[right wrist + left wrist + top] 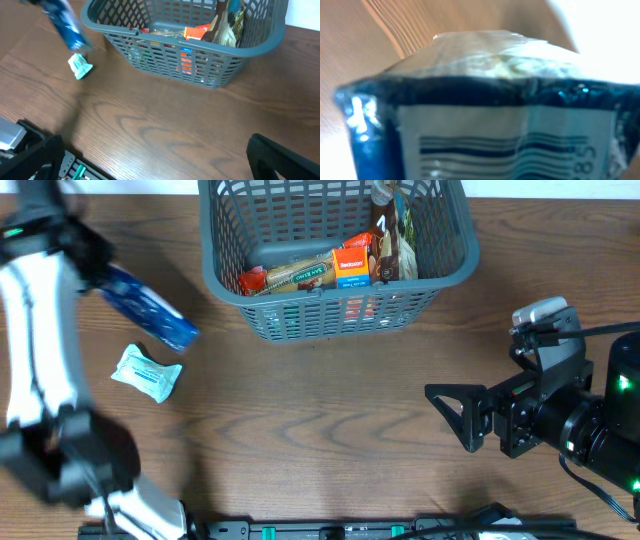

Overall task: Pack container
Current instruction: 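Lift the Kleenex box with the left gripper toward the basket, then lower the Kleenex box into the basket and open the left gripper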

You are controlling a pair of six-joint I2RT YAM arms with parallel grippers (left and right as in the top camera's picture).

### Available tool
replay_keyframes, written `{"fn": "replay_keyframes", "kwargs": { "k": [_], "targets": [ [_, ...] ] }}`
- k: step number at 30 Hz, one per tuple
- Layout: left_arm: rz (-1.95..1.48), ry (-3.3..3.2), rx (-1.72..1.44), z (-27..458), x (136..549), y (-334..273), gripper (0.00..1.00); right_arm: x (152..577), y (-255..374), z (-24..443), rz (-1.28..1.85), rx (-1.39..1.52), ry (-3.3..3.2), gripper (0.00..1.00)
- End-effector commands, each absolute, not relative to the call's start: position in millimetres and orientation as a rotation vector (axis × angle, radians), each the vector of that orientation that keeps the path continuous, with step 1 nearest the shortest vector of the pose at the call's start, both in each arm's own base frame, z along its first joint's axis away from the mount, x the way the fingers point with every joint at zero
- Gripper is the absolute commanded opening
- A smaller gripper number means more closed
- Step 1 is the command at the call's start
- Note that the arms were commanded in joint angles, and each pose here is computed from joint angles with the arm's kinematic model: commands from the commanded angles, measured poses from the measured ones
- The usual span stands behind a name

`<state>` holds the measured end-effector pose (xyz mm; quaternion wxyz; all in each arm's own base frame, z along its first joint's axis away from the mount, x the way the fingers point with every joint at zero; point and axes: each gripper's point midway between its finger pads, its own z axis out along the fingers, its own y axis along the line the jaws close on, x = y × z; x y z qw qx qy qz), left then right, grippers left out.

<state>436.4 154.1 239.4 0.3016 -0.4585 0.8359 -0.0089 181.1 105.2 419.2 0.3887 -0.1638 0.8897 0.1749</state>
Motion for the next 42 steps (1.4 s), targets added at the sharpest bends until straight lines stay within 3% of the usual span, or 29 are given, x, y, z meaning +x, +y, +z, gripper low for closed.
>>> {"fn": "replay_keyframes", "kwargs": {
  "k": [1,7,10,12,31,37,42],
  "targets": [
    [-0.040,2.024,-1.142,321.9,412.4,153.3,0.19,181.2,103.0,421.9,0.447,-0.390,2.260,0.99],
    [-0.196,1.648,-1.083,444.1,361.7,135.1,0.18,181.2,103.0,421.9,0.447,-0.390,2.260,0.99],
    [-0.334,1.543,-1.061,477.1,350.2,113.1,0.19,181.1,103.1,421.9,0.447,-0.390,2.260,0.99],
    [-0.417,1.521,-1.059,484.2,354.0,94.7,0.13,181.2,103.0,421.9,0.447,-0.390,2.260,0.99],
    [-1.021,1.510,-1.032,429.9,533.3,-86.6,0.11,181.2,103.0,421.9,0.447,-0.390,2.260,0.99],
    [-1.138,1.533,-1.113,388.6,561.8,-133.3,0.11,181.2,103.0,421.9,0.447,-0.390,2.260,0.99],
    [-1.142,1.568,-1.136,370.2,567.1,-146.8,0.06,181.2,103.0,421.9,0.447,-0.390,2.260,0.99]
  ]
}}
